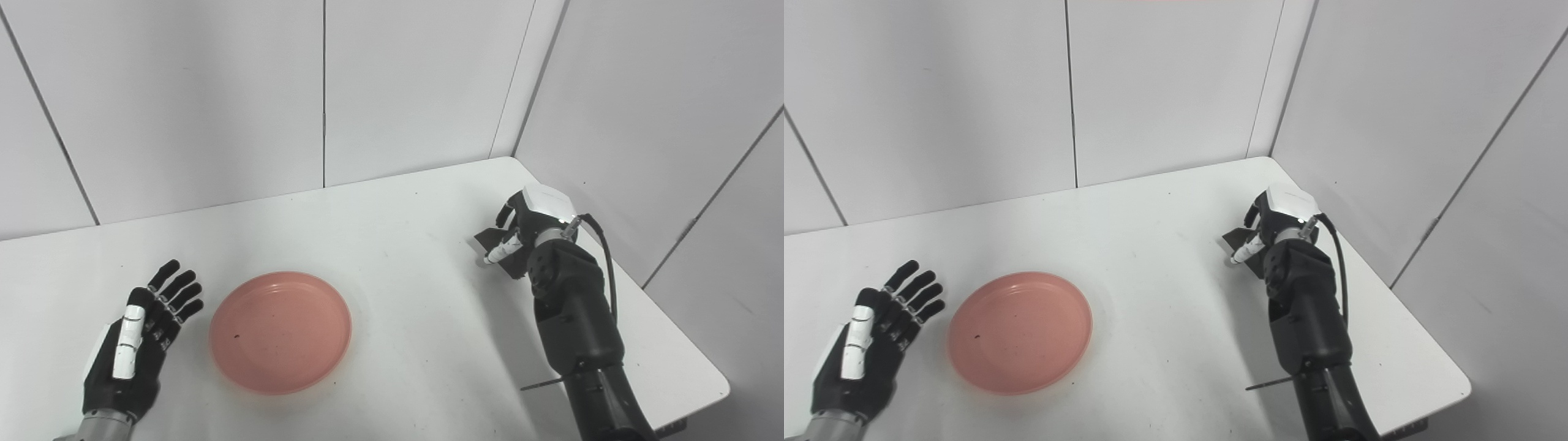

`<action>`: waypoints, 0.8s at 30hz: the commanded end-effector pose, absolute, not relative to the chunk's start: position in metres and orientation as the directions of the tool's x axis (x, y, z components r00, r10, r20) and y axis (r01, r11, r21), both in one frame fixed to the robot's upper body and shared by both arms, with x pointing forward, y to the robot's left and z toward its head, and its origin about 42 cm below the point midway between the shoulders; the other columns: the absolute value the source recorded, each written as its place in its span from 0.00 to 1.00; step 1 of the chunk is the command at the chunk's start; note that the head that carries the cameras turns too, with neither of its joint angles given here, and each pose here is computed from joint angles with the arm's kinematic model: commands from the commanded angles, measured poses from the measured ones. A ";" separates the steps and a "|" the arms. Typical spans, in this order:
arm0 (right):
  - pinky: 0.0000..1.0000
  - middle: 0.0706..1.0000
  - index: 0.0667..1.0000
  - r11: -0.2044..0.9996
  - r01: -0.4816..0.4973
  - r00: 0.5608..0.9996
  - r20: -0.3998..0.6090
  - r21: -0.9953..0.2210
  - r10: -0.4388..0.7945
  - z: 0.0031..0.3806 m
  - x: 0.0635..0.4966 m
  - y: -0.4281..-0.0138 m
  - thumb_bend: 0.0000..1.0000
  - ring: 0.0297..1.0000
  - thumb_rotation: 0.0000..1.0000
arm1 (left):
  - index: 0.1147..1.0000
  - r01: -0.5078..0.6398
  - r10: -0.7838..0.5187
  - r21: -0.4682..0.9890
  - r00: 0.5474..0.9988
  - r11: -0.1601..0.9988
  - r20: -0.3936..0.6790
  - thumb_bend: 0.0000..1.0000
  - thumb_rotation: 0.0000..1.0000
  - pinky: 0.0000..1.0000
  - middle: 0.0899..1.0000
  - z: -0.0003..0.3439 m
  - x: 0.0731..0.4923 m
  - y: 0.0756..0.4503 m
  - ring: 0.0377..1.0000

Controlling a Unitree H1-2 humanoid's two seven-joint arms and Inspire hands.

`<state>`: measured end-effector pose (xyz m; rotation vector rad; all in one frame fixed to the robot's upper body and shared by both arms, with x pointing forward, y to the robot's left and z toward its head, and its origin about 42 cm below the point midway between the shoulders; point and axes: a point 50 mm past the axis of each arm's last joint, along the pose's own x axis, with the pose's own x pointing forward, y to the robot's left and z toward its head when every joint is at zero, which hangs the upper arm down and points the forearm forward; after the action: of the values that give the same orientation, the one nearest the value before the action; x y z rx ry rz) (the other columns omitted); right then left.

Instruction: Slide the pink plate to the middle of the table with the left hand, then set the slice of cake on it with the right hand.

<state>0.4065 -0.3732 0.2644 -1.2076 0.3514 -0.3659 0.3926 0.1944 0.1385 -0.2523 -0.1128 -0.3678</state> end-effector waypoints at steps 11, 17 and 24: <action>0.25 0.37 0.49 0.407 0.385 0.900 0.237 -0.828 -0.367 0.305 0.404 -0.339 0.52 0.29 0.00 | 0.86 0.365 -0.357 -0.215 0.931 0.906 0.079 0.74 0.87 0.86 0.87 0.110 0.377 0.195 0.87; 0.21 0.36 0.48 0.540 0.379 0.925 0.295 -0.751 -0.239 0.296 0.406 -0.310 0.52 0.26 0.00 | 0.86 0.368 -0.359 -0.211 0.930 0.906 0.081 0.73 0.88 0.87 0.87 0.112 0.374 0.185 0.88; 0.18 0.35 0.47 0.659 0.327 0.931 0.353 -0.678 -0.099 0.284 0.403 -0.270 0.51 0.23 0.00 | 0.87 0.368 -0.357 -0.211 0.930 0.906 0.088 0.72 0.90 0.88 0.88 0.113 0.372 0.176 0.89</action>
<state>0.4042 -0.2789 0.2586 -0.8319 -0.1405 -0.2345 0.3860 0.1814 0.1377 -0.2073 -0.1191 -0.3913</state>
